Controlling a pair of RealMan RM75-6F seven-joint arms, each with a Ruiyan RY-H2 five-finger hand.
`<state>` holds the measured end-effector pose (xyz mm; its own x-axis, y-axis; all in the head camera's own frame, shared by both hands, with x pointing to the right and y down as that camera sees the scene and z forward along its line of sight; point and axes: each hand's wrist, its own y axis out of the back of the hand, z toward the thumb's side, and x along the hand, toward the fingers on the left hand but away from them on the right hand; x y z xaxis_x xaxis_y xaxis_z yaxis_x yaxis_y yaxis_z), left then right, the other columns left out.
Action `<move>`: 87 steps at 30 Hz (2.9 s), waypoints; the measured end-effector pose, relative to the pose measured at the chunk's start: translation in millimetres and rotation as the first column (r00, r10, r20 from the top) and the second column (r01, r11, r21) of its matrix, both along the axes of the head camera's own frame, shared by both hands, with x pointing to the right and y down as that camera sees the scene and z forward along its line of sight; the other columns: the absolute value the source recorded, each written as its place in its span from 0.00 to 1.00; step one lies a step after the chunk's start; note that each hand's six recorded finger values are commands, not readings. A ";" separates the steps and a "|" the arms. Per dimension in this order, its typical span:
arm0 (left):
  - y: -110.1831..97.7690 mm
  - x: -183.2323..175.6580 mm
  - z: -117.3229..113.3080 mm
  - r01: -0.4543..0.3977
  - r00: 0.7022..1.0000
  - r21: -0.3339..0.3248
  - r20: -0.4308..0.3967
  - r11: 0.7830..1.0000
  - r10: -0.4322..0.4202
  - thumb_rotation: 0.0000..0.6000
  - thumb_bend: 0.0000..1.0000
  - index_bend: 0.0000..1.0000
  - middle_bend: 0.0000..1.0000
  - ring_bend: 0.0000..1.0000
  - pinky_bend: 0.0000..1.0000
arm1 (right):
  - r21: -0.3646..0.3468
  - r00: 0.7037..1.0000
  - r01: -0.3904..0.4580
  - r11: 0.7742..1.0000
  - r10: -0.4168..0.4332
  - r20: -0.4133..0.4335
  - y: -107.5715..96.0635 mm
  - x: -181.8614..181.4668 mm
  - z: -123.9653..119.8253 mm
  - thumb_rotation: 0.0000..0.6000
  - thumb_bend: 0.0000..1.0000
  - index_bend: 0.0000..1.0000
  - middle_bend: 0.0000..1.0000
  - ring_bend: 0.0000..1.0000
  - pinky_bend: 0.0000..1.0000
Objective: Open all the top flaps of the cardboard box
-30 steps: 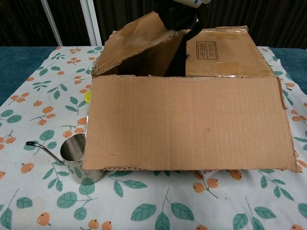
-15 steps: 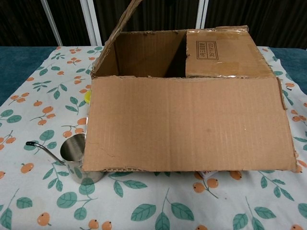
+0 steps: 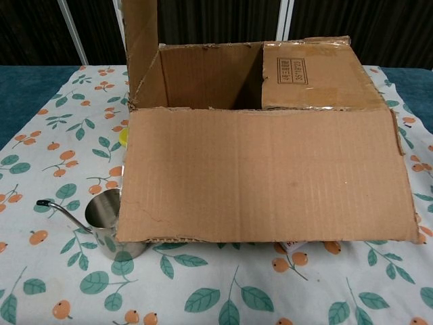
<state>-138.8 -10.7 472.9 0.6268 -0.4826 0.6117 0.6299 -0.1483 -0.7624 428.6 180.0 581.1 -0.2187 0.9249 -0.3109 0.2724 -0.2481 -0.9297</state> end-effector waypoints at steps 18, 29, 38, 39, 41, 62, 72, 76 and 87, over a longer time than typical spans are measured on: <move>30.8 -161.1 32.8 0.299 0.942 -0.042 0.173 0.953 -0.288 1.00 1.00 0.45 0.75 0.53 0.45 | -0.011 1.000 0.006 1.000 -0.006 -0.001 3.0 -4.3 0.5 1.00 0.59 0.04 0.00 0.01 0.23; 54.7 -229.7 56.2 0.472 0.872 -0.025 0.157 0.881 -0.463 1.00 0.48 0.08 0.21 0.10 0.14 | -0.012 1.000 0.014 1.000 -0.014 -0.009 1.7 -4.3 -1.4 1.00 0.59 0.04 0.00 0.01 0.23; 95.2 -277.9 63.4 0.731 0.674 -0.009 -0.152 0.683 -0.723 1.00 0.30 0.00 0.00 0.00 0.01 | -0.025 0.992 0.120 0.992 -0.121 -0.038 -13.0 -22.5 -8.9 1.00 0.59 0.04 0.00 0.01 0.23; 103.6 -284.1 65.8 0.757 0.640 -0.013 -0.183 0.653 -0.746 1.00 0.30 0.00 0.00 0.00 0.01 | -0.031 0.989 0.138 0.990 -0.139 -0.040 -15.9 -25.9 -9.6 1.00 0.59 0.04 0.01 0.01 0.23; 126.9 -299.2 74.0 0.814 0.559 -0.025 -0.243 0.581 -0.793 1.00 0.30 0.00 0.00 0.00 0.01 | -0.041 0.981 0.189 0.981 -0.191 -0.045 -24.9 -36.1 -11.9 1.00 0.59 0.04 0.02 0.02 0.23; 178.3 -346.6 102.7 0.890 0.388 -0.078 -0.388 0.449 -0.836 1.00 0.32 0.00 0.00 0.00 0.01 | -0.060 0.581 0.812 0.581 -0.814 -0.017 -137.9 -276.7 -31.7 1.00 1.00 0.46 0.35 0.29 0.36; 178.1 -350.6 106.5 0.899 0.355 -0.107 -0.387 0.424 -0.851 1.00 0.32 0.00 0.00 0.00 0.01 | -0.096 0.432 0.899 0.428 -0.901 0.033 -141.0 -372.8 11.0 1.00 1.00 0.54 0.40 0.31 0.36; 177.8 -352.1 107.1 0.902 0.345 -0.114 -0.387 0.416 -0.855 1.00 0.32 0.00 0.00 0.00 0.01 | -0.136 0.393 0.913 0.385 -0.919 0.036 -137.1 -388.8 28.6 1.00 1.00 0.58 0.44 0.33 0.36; 178.4 -351.7 109.8 0.904 0.329 -0.137 -0.381 0.404 -0.864 1.00 0.32 0.00 0.00 0.00 0.01 | -0.254 0.280 0.926 0.278 -0.960 -0.028 -135.2 -388.3 55.7 1.00 1.00 0.67 0.53 0.36 0.36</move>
